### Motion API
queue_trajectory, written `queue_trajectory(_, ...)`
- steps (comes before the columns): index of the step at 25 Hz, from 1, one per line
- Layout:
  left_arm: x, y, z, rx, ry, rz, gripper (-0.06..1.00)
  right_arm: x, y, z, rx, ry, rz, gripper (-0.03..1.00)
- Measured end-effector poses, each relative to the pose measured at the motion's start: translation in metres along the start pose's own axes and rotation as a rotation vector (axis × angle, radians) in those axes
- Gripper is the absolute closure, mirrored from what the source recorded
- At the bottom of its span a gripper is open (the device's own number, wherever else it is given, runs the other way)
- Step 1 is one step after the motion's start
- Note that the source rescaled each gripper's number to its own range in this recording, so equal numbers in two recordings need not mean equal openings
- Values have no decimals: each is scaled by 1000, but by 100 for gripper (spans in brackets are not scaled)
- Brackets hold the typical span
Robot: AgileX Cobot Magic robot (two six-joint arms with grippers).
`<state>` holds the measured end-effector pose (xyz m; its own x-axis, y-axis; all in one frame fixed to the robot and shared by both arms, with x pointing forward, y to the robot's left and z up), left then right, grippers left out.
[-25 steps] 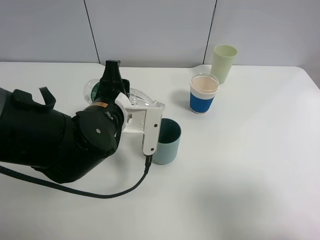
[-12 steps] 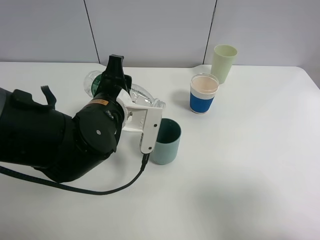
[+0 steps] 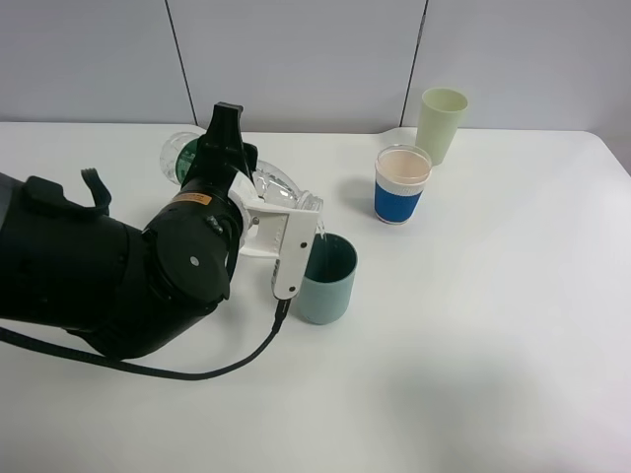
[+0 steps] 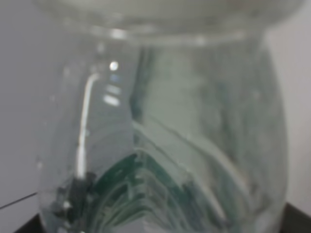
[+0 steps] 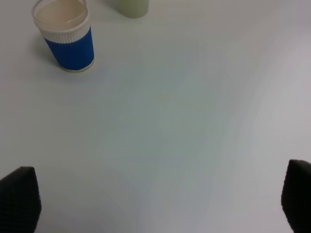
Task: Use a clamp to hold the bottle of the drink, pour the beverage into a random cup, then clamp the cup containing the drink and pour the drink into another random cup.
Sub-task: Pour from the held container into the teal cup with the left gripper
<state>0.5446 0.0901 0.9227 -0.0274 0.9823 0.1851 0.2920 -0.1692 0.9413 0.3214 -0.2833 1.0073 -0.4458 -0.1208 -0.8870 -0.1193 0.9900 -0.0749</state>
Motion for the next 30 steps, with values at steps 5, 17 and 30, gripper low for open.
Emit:
queue_trajectory(5, 1, 1, 0, -4, 5, 0, 89, 0, 0, 0, 0, 0, 0, -3)
queue_trajectory(17, 2, 2, 0, -10, 11, 0, 89, 0, 0, 0, 0, 0, 0, -3)
queue_trajectory(30, 3, 3, 0, -15, 17, 44, 89, 0, 0, 0, 0, 0, 0, -3)
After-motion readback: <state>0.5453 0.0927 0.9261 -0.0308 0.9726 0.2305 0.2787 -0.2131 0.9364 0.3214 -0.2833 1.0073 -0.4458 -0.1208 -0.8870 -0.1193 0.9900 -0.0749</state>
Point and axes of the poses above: a point on each arm's last joint axis where the gripper is mounted, z pointing out along that axis toward the gripper, y along the wrist's bending axis when the last joint is at zero, x = y × z, the point moved 10 cm from there along z, pointing out along that axis toward the gripper, and after that the axes turned 2 degrees about -z, right-handed, at the moved point
